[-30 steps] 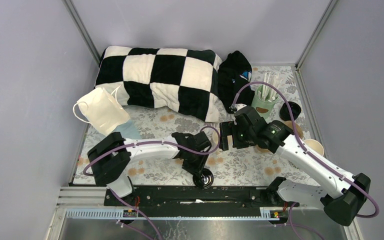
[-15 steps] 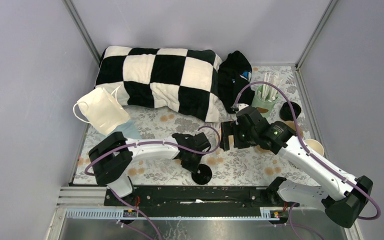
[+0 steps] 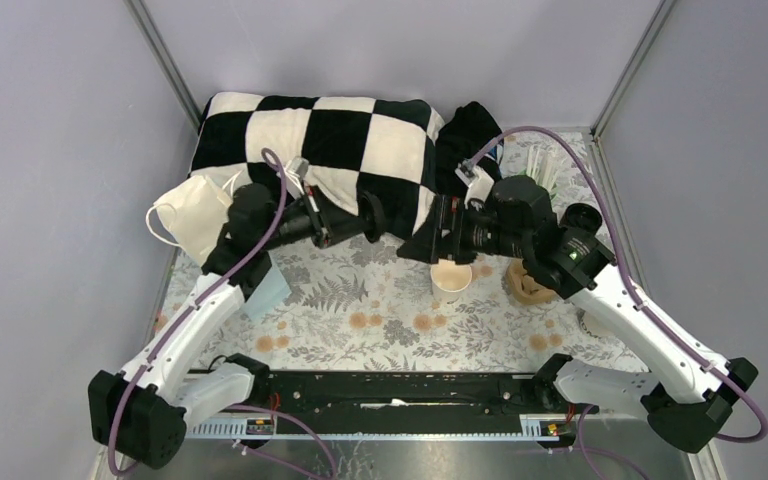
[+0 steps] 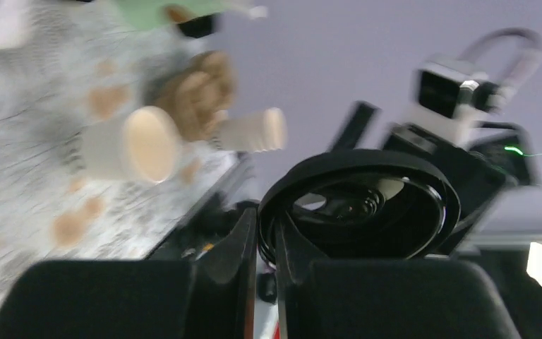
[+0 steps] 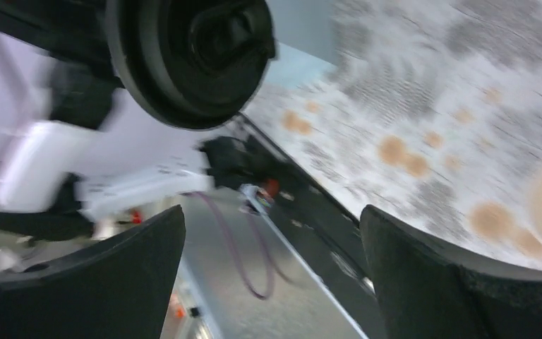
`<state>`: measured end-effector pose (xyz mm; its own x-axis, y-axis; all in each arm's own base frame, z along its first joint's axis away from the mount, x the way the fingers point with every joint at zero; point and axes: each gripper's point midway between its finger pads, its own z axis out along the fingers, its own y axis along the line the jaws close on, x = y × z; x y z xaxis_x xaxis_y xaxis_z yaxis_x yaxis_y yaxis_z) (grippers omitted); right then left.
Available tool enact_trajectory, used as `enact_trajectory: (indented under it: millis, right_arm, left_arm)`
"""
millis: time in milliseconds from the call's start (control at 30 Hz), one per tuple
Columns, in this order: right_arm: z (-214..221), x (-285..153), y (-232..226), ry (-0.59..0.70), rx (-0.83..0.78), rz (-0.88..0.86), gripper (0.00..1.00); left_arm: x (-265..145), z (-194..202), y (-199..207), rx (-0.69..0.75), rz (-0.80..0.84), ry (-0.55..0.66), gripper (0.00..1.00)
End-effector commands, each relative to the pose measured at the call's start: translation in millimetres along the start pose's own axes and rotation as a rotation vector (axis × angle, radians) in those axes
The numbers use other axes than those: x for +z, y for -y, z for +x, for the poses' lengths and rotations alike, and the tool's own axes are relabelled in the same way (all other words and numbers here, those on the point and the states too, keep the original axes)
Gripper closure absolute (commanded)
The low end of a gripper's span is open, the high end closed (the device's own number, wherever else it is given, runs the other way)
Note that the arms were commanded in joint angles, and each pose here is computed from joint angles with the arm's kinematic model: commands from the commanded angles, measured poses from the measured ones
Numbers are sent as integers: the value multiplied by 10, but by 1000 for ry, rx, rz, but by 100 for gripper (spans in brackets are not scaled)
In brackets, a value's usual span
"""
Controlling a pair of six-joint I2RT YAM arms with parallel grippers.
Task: Pack the takeout coffee
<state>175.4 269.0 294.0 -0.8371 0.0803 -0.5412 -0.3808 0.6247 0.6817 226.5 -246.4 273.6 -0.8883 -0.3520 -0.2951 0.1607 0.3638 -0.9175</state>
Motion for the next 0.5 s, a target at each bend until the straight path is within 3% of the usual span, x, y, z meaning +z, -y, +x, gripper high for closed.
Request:
enact_trajectory:
  millis: [0, 100, 200, 467]
  right_arm:
    - [-624, -459, -1226, 166, 42, -487, 0]
    - [-817, -514, -1536, 173, 59, -607, 0]
    - [-937, -503, -1731, 170, 45, -693, 0]
    - [-1036, -335, -1606, 170, 0, -549, 0]
  left_arm:
    - [-510, -7, 1297, -3, 587, -126, 87]
    - [-704, -64, 1643, 16, 750, -124, 86]
    - [-720, -76, 1719, 38, 773, -150, 86]
    - [-626, -68, 1612, 26, 705, -169, 85]
